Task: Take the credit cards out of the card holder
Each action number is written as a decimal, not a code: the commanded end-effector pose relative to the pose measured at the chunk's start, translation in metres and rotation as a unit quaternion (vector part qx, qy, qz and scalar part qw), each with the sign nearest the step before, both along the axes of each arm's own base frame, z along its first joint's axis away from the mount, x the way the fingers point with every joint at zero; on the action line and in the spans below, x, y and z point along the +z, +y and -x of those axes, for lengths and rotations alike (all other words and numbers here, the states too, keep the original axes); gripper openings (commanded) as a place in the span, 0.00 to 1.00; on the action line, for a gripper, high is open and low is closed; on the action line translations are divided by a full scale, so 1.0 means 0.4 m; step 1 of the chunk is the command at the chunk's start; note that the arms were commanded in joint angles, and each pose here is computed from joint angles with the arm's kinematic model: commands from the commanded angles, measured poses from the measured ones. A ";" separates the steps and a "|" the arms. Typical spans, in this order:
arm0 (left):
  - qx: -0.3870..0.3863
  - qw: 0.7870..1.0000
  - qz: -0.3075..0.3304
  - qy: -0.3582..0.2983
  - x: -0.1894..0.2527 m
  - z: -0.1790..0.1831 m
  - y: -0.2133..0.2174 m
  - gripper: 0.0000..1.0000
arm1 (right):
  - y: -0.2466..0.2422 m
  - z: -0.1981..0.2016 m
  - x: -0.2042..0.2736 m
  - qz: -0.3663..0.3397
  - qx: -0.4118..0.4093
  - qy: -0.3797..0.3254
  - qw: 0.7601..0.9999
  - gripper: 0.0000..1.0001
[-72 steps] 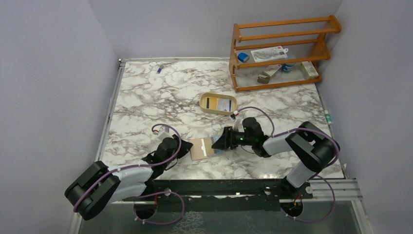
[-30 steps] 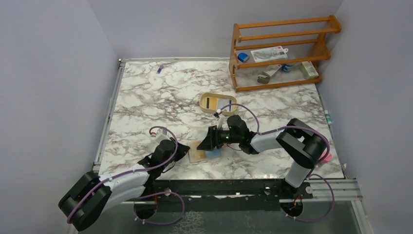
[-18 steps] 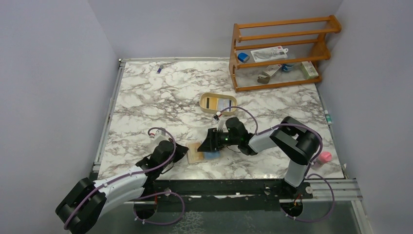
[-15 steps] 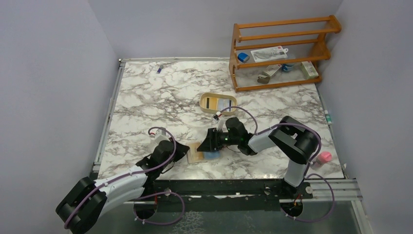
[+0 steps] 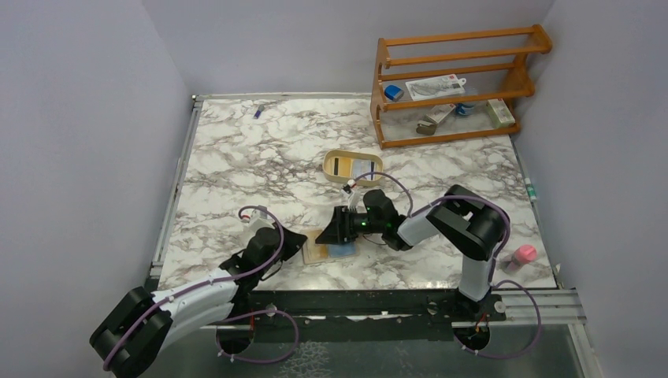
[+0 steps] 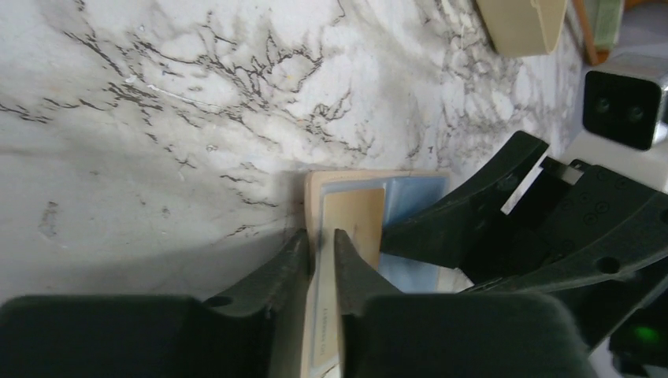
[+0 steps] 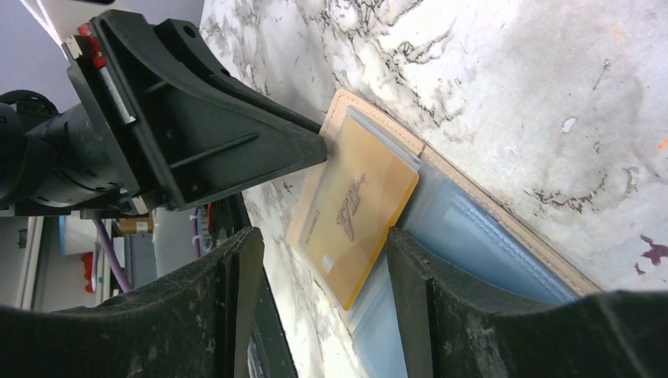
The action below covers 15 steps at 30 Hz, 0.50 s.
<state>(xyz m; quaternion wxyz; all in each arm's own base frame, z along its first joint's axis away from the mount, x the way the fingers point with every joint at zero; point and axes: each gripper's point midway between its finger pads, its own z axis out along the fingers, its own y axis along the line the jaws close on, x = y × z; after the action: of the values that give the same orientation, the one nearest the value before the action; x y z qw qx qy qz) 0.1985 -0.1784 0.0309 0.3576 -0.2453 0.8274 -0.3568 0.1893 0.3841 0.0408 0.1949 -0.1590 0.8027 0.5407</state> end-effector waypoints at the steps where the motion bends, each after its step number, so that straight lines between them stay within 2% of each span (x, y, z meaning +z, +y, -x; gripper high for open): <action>1: -0.005 0.999 -0.020 0.043 -0.094 0.059 0.037 0.08 | -0.020 0.023 -0.091 0.058 0.001 0.043 0.997 0.65; 3: -0.005 0.999 -0.021 0.045 -0.096 0.061 0.038 0.00 | -0.019 0.021 -0.091 0.067 0.000 0.045 0.997 0.65; 10: -0.001 0.999 -0.019 0.041 -0.092 0.057 0.039 0.00 | -0.042 0.014 -0.115 0.132 -0.030 0.068 0.988 0.65; 15: 0.006 0.999 -0.012 0.029 -0.077 0.046 0.039 0.00 | -0.090 0.028 -0.173 0.189 -0.059 0.104 0.975 0.65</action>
<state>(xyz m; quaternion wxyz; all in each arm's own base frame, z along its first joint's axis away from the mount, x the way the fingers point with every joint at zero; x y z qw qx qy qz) 0.1970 -0.1755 0.0262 0.3539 -0.2504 0.8303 -0.3503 0.1937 0.3887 0.0378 0.1605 -0.1366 0.8368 0.5054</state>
